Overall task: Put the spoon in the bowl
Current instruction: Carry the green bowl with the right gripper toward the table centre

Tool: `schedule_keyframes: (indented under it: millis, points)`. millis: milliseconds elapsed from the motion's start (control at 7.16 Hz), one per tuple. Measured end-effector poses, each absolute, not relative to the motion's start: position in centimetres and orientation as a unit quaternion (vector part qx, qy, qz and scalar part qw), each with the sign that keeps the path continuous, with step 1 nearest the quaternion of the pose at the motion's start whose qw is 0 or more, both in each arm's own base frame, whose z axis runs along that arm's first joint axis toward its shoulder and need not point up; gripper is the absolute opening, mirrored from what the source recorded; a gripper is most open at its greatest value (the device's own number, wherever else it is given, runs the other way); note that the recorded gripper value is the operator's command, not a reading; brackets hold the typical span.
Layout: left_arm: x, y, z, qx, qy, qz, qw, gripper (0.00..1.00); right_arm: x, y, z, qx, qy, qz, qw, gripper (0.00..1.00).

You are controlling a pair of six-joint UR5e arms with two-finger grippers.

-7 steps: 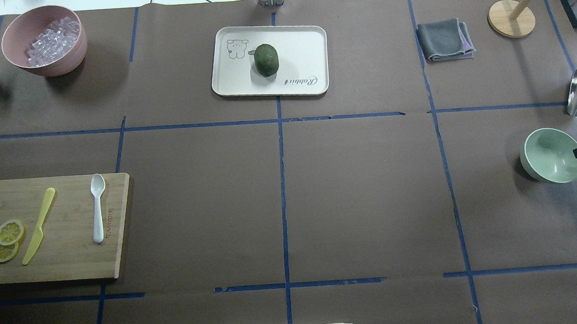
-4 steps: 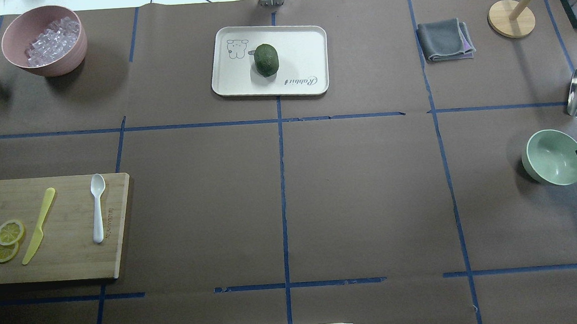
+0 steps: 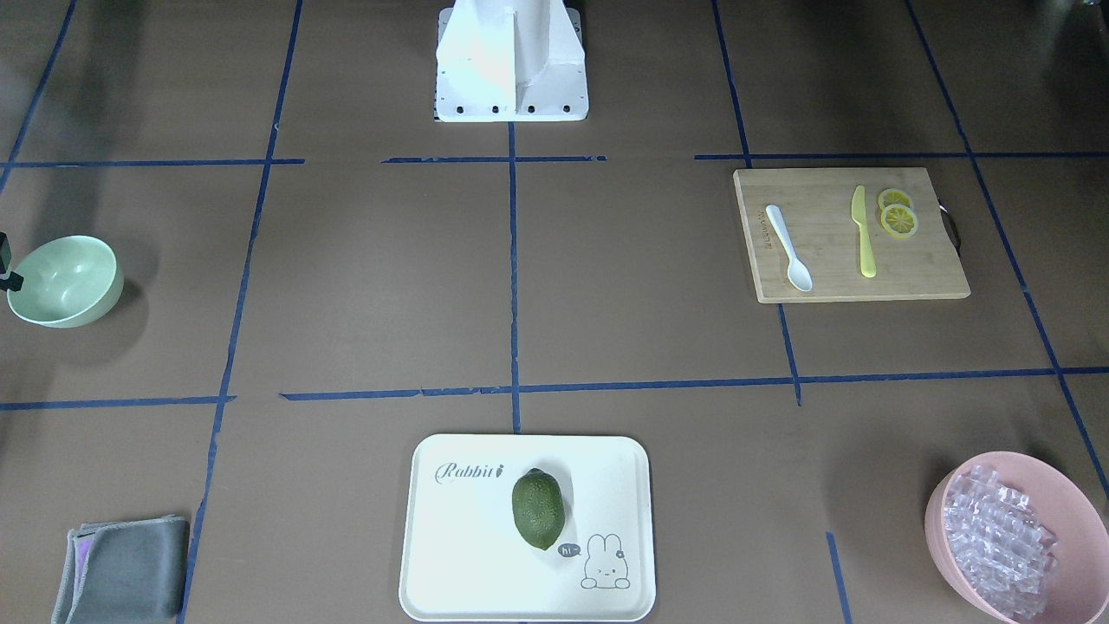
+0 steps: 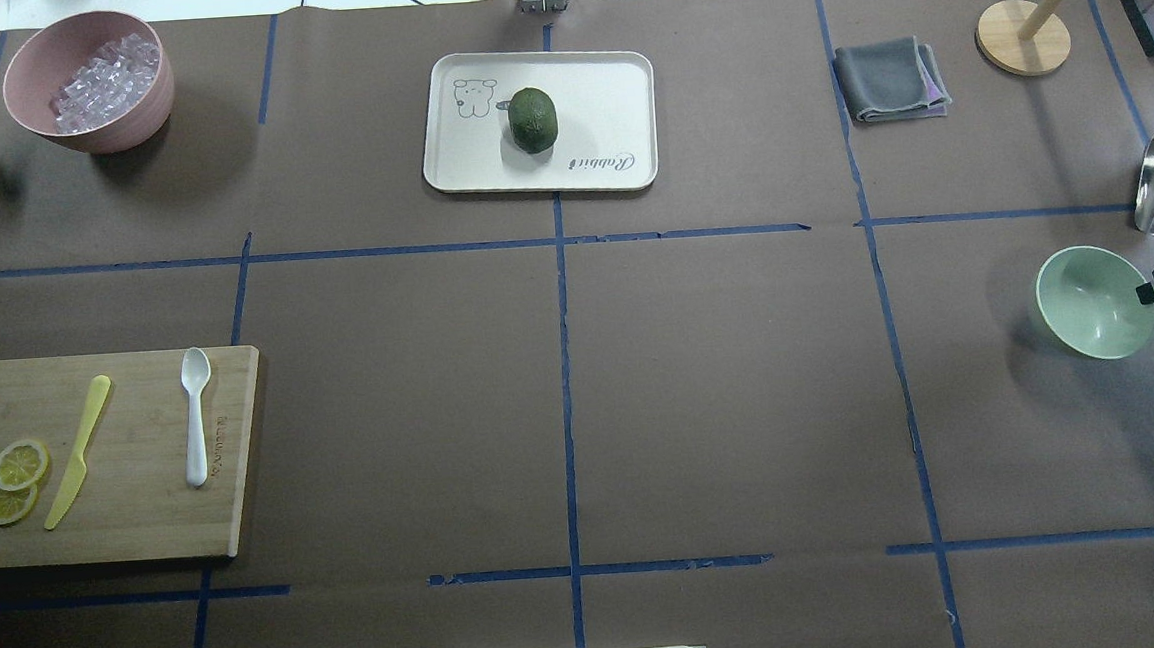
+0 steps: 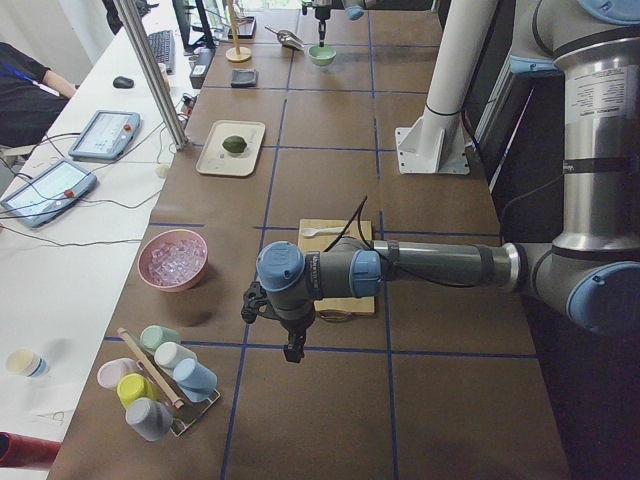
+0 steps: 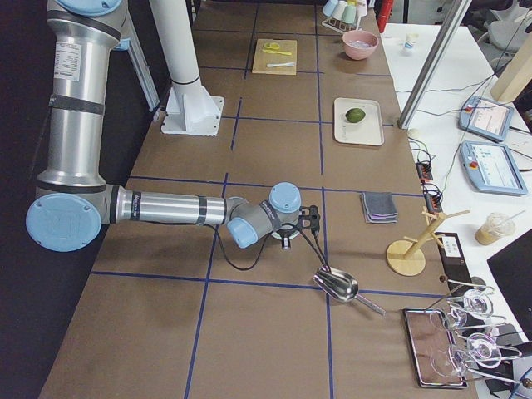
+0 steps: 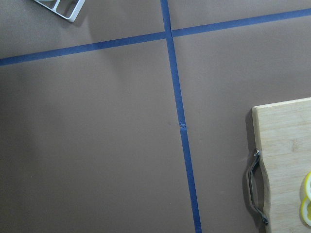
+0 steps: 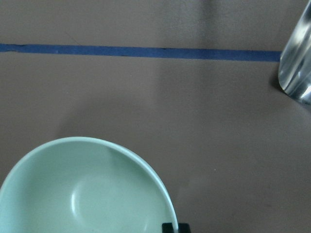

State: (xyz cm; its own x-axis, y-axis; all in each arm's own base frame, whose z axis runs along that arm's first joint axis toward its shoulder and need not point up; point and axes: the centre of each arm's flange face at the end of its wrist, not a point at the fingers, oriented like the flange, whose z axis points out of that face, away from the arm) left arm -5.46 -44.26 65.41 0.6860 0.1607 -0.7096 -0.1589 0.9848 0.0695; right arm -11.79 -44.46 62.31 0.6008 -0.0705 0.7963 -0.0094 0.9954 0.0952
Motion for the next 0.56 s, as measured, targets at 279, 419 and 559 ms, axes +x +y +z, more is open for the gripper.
schedule_keyframes:
  millis: [279,419,559]
  points:
    - [-5.5,-44.3,65.4,0.001,0.387,0.087,0.918,1.00,-13.5,-45.9,55.1,0.039,-0.459,-0.001,0.888,0.00]
    - [-5.5,-44.2,65.4,0.001,0.387,0.087,0.918,1.00,-15.3,-47.0,50.3,0.029,-0.462,0.004,0.887,0.00]
    - [-5.5,-44.2,65.5,0.001,0.387,0.087,0.918,1.00,-18.2,-48.1,45.1,0.012,-0.465,0.020,0.885,0.00]
